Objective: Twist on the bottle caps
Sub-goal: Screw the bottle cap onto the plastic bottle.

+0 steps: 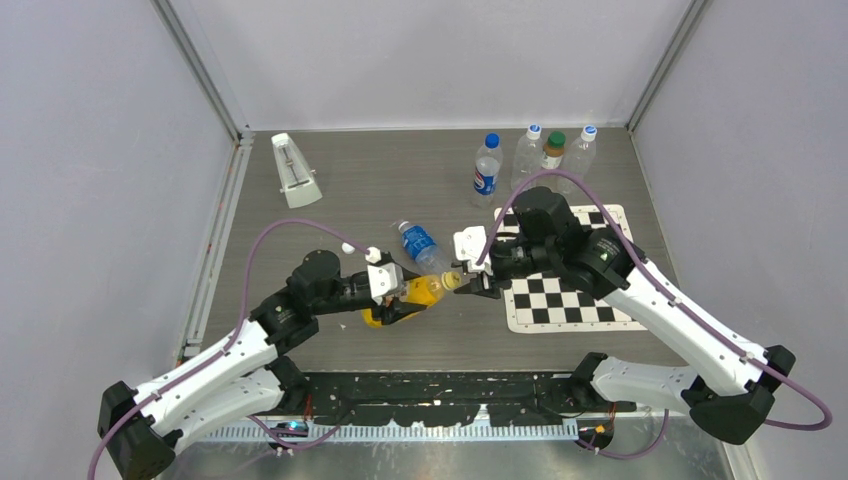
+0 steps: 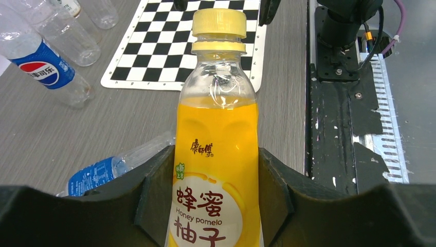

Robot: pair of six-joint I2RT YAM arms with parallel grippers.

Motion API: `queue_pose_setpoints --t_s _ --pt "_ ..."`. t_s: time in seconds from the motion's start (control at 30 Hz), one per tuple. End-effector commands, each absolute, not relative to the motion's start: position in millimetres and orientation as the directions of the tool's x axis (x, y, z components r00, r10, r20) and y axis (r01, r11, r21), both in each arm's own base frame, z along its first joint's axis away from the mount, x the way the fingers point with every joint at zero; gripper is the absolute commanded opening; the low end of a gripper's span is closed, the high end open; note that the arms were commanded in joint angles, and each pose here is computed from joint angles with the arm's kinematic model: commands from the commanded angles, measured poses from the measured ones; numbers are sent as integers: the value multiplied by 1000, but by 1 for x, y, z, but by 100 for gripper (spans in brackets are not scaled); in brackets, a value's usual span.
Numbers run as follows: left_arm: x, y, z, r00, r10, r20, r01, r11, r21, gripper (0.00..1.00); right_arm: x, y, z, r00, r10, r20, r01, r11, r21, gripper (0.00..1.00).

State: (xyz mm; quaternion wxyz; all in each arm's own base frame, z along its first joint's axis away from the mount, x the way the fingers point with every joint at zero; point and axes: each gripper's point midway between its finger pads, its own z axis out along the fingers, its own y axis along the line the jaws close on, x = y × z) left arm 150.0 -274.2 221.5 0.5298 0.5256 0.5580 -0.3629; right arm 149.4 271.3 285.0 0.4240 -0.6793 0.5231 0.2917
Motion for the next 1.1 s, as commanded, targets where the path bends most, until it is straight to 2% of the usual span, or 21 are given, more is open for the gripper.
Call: queue_pose_setpoints --t_s 0.0,0.2,0.43,0.57,0.77,0.87,0.97,1.07 --pt "148 -279 252 158 140 -978 969 167 180 0 151 277 295 317 -441 -840 -947 -104 -303 52" --pt "147 -279 253 158 137 -978 970 166 180 0 151 278 291 310 -448 -839 -950 -105 -295 47" --pt "147 -278 257 173 121 -977 967 169 192 0 149 280 287 261 -451 -854 -965 -96 -244 29" --pt "149 -276 262 199 101 -975 958 192 215 0 146 284 282 176 -444 -879 -984 -62 -166 19" --pt "159 -269 269 264 81 -961 922 271 276 0 147 296 279 -78 -401 -913 -996 77 51 13" --pt "165 -264 270 295 82 -952 899 312 306 0 159 303 285 -265 -332 -905 -954 227 196 13" --pt "172 -260 271 325 88 -941 874 352 335 0 169 311 293 -477 -210 -854 -849 361 386 11" --pt "177 -257 273 354 89 -931 853 379 360 0 181 316 296 -620 -85 -780 -720 457 523 4"
